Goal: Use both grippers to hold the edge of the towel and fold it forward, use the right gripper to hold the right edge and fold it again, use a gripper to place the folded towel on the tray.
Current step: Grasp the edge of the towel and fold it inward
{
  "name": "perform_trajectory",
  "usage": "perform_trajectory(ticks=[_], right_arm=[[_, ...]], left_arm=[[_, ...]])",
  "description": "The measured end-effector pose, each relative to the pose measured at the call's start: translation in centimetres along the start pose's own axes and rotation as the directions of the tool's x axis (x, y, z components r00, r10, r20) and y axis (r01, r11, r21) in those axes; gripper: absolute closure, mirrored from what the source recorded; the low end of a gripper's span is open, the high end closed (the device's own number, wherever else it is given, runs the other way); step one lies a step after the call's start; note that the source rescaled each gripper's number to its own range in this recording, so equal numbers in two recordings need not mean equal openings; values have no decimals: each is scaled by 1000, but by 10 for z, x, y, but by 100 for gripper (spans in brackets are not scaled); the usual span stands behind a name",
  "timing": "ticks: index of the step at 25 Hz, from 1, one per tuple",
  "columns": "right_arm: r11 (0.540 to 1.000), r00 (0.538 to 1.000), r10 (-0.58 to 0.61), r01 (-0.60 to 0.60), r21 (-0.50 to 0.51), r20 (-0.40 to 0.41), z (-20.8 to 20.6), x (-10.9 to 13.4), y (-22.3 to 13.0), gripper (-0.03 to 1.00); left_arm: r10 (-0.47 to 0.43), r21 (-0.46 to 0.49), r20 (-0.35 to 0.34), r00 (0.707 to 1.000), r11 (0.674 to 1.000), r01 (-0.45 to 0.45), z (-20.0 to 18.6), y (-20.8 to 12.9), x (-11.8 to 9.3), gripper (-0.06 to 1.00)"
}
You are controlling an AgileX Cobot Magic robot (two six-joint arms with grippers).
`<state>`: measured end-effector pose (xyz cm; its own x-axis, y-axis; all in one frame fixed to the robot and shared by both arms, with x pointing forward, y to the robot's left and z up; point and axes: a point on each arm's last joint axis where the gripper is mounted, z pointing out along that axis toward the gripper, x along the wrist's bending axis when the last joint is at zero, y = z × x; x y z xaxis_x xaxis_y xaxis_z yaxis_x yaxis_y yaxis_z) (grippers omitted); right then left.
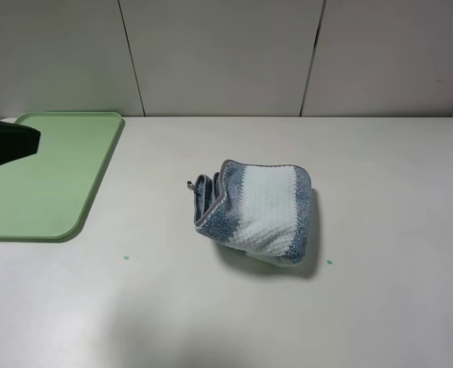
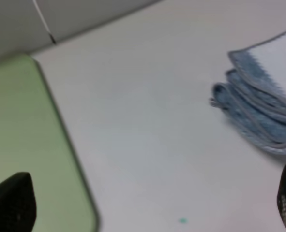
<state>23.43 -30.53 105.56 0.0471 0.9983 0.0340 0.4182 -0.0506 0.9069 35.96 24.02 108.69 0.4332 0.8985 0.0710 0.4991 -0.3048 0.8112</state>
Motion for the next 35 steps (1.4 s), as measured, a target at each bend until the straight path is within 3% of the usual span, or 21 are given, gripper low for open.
perform_trajectory(ticks=[8, 17, 35], right_arm=[[1000, 1000, 0, 0, 0, 0, 0, 0, 0, -3], [1000, 1000, 0, 0, 0, 0, 0, 0, 0, -3], [1000, 1000, 0, 0, 0, 0, 0, 0, 0, -3]], left_arm=[[-202, 198, 65, 977, 962, 186, 60, -1, -17, -6], [-353, 228, 87, 932, 918, 326, 124, -2, -31, -6], [-385, 306, 108, 917, 890, 337, 222, -18, -81, -5]])
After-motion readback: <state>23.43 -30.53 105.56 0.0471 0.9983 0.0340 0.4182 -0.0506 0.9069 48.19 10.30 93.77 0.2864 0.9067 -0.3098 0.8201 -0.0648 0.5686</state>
